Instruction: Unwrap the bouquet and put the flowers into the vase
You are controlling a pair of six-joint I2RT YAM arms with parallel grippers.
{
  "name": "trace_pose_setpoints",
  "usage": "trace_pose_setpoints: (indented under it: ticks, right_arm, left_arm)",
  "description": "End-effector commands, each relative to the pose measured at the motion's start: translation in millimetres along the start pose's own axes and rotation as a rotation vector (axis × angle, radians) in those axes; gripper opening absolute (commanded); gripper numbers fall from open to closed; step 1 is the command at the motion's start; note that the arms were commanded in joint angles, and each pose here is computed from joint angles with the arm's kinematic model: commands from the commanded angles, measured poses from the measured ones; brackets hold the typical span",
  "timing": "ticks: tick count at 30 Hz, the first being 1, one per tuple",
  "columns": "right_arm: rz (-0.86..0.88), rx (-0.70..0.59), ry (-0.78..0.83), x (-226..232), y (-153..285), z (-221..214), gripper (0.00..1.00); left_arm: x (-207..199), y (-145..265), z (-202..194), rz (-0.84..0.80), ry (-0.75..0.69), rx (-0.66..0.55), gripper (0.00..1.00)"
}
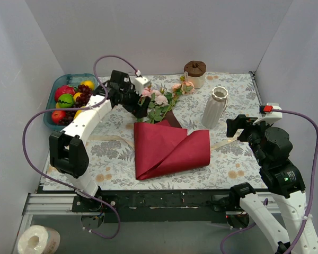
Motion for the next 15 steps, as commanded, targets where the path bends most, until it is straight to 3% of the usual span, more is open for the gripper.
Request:
trace_pose_setpoints:
  ticks: [1, 3, 8, 10, 12, 13, 15]
  right_arm:
    - [0.005, -0.055, -0.003, 1.6, 3.2, 12.3, 0.89]
    - [0.004, -0.052, -0.004, 1.1, 3.6, 11.0, 0.89]
    - [0.001, -0.042, -0.008, 0.2, 4.3, 8.0, 0.89]
    - [0.002, -0.039, -0.015, -0.1, 5.8, 6.8, 0.89]
    - [0.004, -0.04, -0.017, -0.1, 7.0, 6.7, 0.89]
    - [0.002, -0.039, -0.017, -0.7, 7.8, 6.3, 0.89]
    - [0.006, -0.037, -0.017, -0.5, 9.1, 5.8, 0.89]
  left_arm:
    - [-29.5, -22.6, -34.2, 0.066, -0.163, 0.096, 0.98]
    - [-39.1, -32.5, -42.7, 0.086, -0.202, 0.117, 0.98]
    - [-77.9, -51.0, -16.0, 0.05, -0.311, 0.066, 0.98]
    - [-84.2, -53.0, 9.1, 0.006, -0.336, 0.023, 0.98]
    - [-86.7, -63.7, 12.3, -0.066, -0.352, 0.056, 0.98]
    - [-92.5, -61.2, 30.1, -0.13, -0.371, 0.008, 0.98]
    - [-98.6, -71.0, 26.1, -0.234, -0.417, 0.027, 0.98]
Point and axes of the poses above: each gripper's point midway between its finger pads, its own y axis back along the fingers, its own x axis along the line the jaws close on, z = x × y, the point moved 6 cm from there along y, back along the fingers, and after that the axes turned 7 degrees about -y, right-handed, at the moved point
